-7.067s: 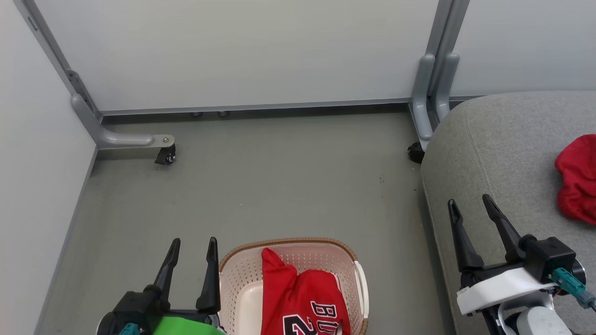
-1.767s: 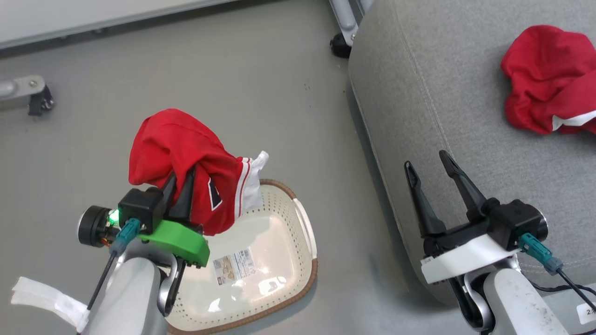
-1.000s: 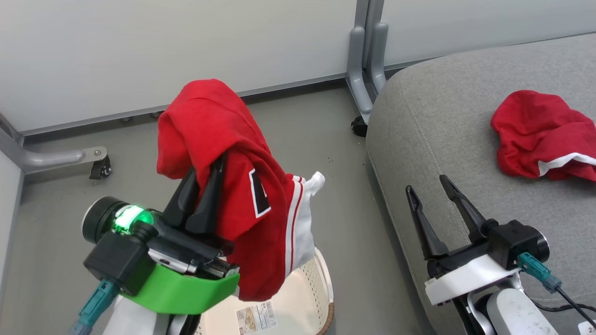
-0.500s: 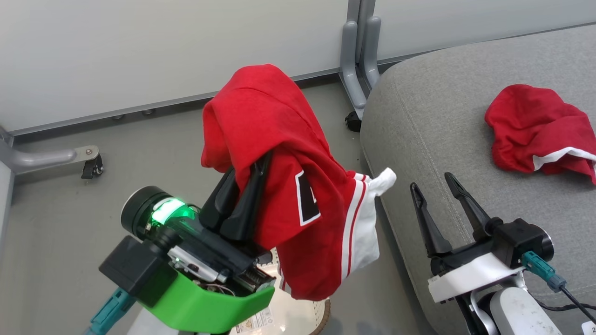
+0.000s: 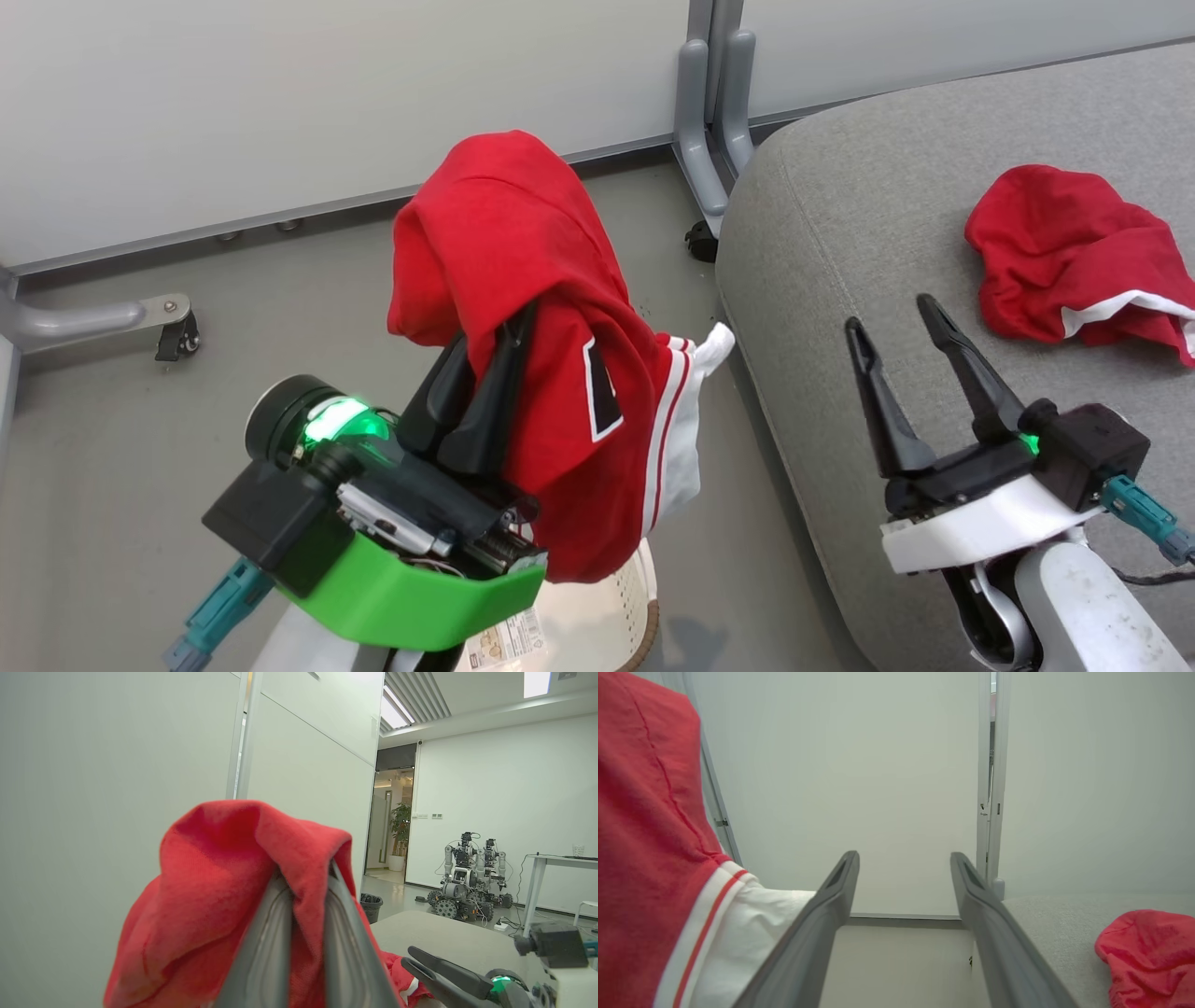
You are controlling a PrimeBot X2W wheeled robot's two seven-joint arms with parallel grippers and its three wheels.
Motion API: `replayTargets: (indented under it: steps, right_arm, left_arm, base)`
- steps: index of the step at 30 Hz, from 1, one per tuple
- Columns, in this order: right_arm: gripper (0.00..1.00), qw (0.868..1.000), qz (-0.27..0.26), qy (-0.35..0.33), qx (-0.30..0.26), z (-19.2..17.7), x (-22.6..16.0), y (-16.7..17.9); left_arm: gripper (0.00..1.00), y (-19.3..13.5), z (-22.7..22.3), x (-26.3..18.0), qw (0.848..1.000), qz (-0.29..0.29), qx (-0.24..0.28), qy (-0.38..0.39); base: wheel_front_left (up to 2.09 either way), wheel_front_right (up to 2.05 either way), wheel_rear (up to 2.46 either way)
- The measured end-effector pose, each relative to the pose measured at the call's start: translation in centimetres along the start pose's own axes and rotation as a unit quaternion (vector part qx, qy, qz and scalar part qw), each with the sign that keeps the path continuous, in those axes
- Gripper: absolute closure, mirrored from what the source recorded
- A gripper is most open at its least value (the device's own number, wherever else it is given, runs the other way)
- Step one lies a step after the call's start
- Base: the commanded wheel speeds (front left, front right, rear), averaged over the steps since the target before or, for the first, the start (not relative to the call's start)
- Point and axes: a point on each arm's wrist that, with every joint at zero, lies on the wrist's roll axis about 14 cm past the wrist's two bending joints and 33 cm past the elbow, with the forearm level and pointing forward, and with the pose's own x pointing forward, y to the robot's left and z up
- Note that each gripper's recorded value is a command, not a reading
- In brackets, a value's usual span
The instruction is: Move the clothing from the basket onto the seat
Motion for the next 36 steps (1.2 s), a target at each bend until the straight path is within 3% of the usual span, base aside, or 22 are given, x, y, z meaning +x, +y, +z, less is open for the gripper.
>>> replayTargets:
  steps: [7, 12, 14, 26, 32, 36]
  right_arm:
    - [0.00, 0.992, 0.128, -0.006, 0.014, 1.3, 0.2, 5.8]
    - [0.00, 0.973, 0.230, 0.030, -0.013, 0.2, -1.1, 9.3]
    - [0.00, 0.959, 0.276, 0.050, -0.042, -0.6, -1.9, 10.2]
    - [0.00, 0.930, 0.342, 0.091, -0.101, -1.9, -0.2, 9.6]
    - [0.00, 0.904, 0.387, 0.142, -0.111, -4.5, -1.2, 10.3]
    - [0.00, 0.895, 0.404, 0.145, -0.122, -4.8, -0.8, 10.7]
  left_arm:
    - [1.00, -0.1, -0.8, -0.3, 1.000, -0.005, 0.004, 0.015]
    - [1.00, -0.4, -1.4, -0.6, 1.000, -0.013, 0.002, 0.028]
    - [1.00, -0.7, -1.7, -0.7, 0.999, -0.019, 0.001, 0.033]
    - [1.00, -2.3, -2.3, -0.6, 0.998, -0.052, -0.010, 0.044]
    - [1.00, -2.9, -2.1, -0.6, 0.997, -0.065, -0.017, 0.044]
    - [1.00, -3.1, -2.3, -0.7, 0.996, -0.069, -0.018, 0.048]
  base:
    - [0.00, 0.00, 0.00]
    - [0.00, 0.00, 0.00]
    - [0.00, 0.00, 0.00]
    - [0.00, 0.00, 0.00]
    - [0.00, 0.00, 0.00]
    - [0.00, 0.00, 0.00]
